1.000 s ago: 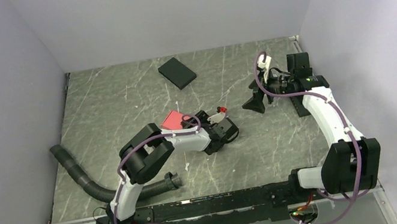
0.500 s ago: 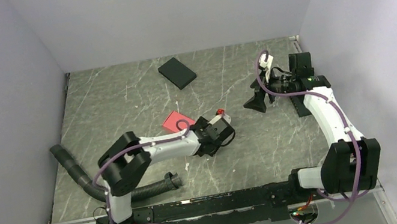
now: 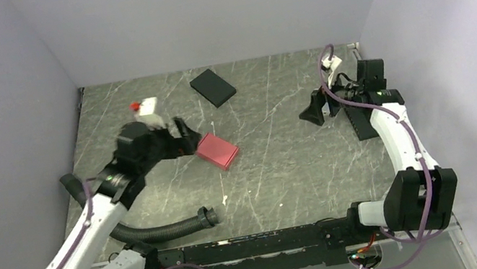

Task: Fold the paper box
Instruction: Reset both arms

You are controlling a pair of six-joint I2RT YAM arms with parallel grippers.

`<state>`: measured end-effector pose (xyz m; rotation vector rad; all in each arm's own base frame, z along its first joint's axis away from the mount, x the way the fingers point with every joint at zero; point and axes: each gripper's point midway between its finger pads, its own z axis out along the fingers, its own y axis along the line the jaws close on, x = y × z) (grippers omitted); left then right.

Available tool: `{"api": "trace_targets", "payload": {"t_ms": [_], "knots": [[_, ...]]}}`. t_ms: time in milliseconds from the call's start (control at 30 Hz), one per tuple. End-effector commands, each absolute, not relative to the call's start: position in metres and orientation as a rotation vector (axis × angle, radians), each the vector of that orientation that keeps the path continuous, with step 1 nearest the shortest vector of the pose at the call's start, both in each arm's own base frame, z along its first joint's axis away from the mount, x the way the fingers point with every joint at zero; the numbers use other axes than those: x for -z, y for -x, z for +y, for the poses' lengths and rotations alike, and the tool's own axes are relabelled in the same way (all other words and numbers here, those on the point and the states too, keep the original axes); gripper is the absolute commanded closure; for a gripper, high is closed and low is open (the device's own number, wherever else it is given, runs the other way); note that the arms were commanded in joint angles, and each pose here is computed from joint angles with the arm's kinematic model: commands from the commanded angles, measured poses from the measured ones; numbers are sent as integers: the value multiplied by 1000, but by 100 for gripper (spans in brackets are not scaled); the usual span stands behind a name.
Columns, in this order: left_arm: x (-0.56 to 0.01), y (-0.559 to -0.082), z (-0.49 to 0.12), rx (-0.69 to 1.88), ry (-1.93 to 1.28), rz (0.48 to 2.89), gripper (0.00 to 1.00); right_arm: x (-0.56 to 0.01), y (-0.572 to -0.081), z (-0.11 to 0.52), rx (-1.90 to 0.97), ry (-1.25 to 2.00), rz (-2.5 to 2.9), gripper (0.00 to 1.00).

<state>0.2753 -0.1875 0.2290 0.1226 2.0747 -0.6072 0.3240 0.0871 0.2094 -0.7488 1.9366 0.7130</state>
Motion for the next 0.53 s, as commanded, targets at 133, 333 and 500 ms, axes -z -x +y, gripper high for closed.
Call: {"api": "trace_targets", "payload": {"t_ms": [133, 333, 500], "knots": [[-268, -272, -113, 664, 14, 2030, 0, -266, -347, 29, -443, 335, 1871, 0], [-275, -266, -90, 546, 15, 2010, 0, -278, -332, 9, -301, 158, 1813, 0], [-265, -260, -87, 520, -1, 2008, 1, -282, -318, 11, -311, 167, 1777, 0]]}}
